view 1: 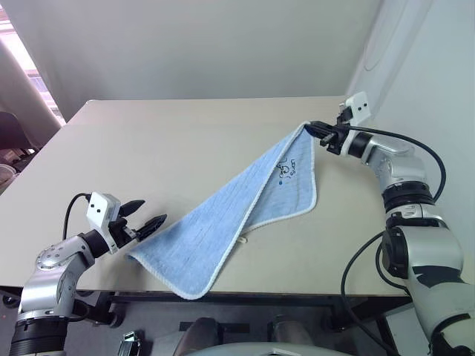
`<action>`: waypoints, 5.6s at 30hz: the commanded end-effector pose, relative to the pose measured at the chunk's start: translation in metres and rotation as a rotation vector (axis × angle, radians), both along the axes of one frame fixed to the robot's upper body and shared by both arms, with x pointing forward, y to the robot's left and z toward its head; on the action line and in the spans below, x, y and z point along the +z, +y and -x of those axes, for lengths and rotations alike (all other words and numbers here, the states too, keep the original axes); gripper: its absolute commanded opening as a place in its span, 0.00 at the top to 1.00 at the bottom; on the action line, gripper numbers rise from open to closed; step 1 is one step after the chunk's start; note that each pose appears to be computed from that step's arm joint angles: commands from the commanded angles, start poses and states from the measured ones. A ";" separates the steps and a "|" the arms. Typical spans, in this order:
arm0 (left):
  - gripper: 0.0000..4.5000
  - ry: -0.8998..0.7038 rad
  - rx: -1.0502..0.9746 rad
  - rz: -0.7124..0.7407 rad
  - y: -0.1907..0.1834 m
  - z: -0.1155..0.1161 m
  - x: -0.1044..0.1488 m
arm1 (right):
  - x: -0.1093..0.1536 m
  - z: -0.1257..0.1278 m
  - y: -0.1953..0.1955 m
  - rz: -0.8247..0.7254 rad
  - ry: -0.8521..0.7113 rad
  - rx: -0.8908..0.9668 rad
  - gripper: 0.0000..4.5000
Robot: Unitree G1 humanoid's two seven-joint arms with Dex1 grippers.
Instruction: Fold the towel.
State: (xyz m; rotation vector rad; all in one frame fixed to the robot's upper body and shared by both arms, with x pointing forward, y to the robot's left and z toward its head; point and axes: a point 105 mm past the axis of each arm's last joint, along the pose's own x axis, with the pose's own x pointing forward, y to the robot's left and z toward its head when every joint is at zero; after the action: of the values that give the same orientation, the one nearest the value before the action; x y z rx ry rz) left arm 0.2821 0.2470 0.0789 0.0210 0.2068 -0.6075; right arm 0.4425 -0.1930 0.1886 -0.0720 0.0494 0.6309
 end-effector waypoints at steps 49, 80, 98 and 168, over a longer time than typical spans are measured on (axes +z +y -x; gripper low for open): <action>0.00 0.029 -0.584 -0.125 -0.133 0.039 0.005 | 0.122 -0.034 0.023 -0.030 -0.298 -0.251 0.99; 0.00 0.247 -0.780 -0.361 -0.188 0.011 -0.033 | 0.116 -0.034 0.030 -0.024 -0.297 -0.228 0.99; 1.00 0.280 -0.751 -0.283 -0.185 0.010 -0.031 | 0.112 -0.035 0.030 -0.012 -0.294 -0.229 1.00; 1.00 -0.334 0.269 -0.179 0.113 -0.076 0.080 | -0.019 0.080 -0.059 0.048 -0.012 0.018 1.00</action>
State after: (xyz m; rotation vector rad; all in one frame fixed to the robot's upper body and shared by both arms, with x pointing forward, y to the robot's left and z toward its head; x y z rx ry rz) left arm 0.3736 0.3221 0.1352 0.2714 -0.0117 -0.4187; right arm 0.3707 -0.2267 0.1478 -0.1019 0.0905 0.7087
